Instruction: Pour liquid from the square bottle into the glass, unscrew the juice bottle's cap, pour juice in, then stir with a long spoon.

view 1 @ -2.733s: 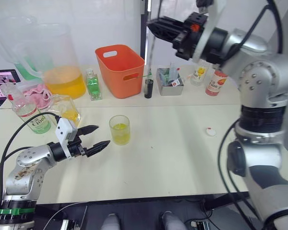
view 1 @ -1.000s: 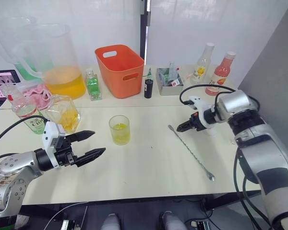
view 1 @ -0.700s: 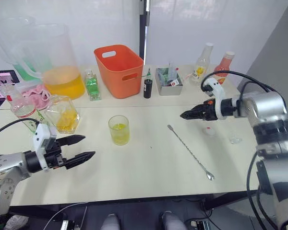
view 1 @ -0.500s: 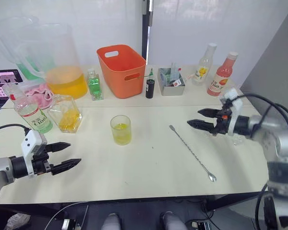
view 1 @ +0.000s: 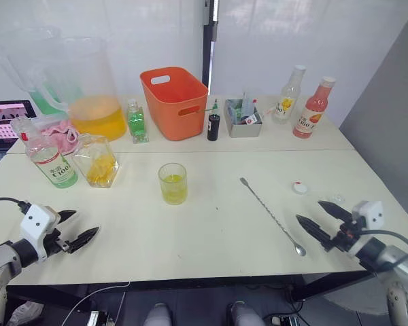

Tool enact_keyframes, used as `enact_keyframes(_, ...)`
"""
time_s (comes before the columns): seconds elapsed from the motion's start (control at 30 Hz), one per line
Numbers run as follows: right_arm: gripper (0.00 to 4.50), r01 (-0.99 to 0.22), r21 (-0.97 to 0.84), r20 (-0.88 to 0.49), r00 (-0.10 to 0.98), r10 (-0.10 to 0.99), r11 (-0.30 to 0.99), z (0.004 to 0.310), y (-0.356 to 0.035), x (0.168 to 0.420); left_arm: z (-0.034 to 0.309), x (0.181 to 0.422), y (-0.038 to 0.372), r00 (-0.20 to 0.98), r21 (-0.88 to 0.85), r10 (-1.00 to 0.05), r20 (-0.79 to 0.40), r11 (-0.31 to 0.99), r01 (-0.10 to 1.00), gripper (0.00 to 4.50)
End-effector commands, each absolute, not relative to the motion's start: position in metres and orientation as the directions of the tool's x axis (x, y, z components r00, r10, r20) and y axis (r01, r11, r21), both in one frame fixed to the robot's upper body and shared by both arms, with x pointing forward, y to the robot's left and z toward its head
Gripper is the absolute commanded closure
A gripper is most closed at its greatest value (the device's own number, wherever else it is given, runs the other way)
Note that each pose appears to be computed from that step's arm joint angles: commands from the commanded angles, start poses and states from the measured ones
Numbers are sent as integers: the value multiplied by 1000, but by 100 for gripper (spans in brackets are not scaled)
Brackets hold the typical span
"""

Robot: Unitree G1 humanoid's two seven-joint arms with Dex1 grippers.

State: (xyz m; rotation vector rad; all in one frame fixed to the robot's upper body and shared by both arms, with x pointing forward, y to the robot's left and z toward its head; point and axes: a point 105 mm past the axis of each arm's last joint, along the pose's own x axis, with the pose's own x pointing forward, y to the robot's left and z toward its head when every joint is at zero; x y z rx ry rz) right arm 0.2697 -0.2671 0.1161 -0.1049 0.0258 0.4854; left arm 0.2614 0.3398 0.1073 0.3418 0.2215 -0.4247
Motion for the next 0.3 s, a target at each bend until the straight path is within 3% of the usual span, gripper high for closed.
enact_keyframes(0.03,2,-397,-180,-12,916,402,900,121,-287,265,116,258,352,925,315,-311,-218,875,368,0)
enact_keyframes(0.3,2,-356,-210,-12,932,362,911,114,-300,262,110,258,357,939,320,-281,-200,887,334,0)
